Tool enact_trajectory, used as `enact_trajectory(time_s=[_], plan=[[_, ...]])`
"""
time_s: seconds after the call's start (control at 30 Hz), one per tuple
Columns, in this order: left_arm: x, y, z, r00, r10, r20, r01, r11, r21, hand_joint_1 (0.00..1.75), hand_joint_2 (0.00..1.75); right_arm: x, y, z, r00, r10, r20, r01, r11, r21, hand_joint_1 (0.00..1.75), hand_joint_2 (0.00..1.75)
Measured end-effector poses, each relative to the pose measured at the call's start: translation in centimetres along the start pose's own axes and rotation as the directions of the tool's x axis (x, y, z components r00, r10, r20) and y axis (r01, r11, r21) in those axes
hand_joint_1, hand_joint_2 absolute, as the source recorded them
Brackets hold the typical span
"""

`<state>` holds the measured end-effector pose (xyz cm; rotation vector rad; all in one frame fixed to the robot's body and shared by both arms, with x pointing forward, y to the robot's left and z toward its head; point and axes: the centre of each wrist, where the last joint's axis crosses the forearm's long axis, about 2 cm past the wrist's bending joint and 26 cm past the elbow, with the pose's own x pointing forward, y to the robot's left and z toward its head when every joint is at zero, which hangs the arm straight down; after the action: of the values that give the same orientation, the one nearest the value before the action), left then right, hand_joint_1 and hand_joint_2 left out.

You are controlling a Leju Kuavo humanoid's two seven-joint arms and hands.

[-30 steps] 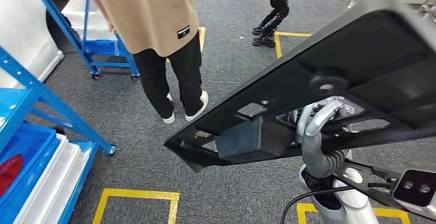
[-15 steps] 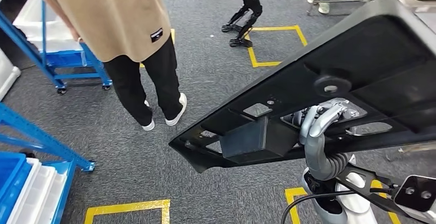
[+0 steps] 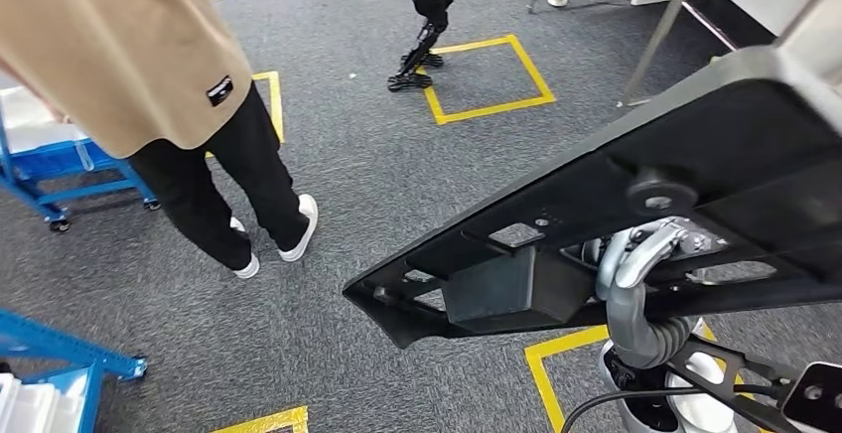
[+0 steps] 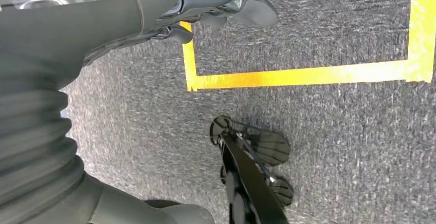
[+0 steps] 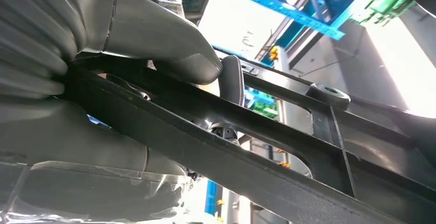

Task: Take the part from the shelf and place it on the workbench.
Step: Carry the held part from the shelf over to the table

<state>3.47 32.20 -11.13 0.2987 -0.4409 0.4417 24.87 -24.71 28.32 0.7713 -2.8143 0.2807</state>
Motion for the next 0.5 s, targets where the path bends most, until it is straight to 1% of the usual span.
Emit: enact_trajectory(time_s=[0.5], plan=[[0.33, -0.4, -0.06, 1.0, -0.011, 0.014, 0.012, 0.999, -0.046, 0.0, 1.75, 0.75, 0.53, -0.1, 0.999, 0.046, 0.013, -0.046, 0.999, -0.016, 1.75, 1.75]])
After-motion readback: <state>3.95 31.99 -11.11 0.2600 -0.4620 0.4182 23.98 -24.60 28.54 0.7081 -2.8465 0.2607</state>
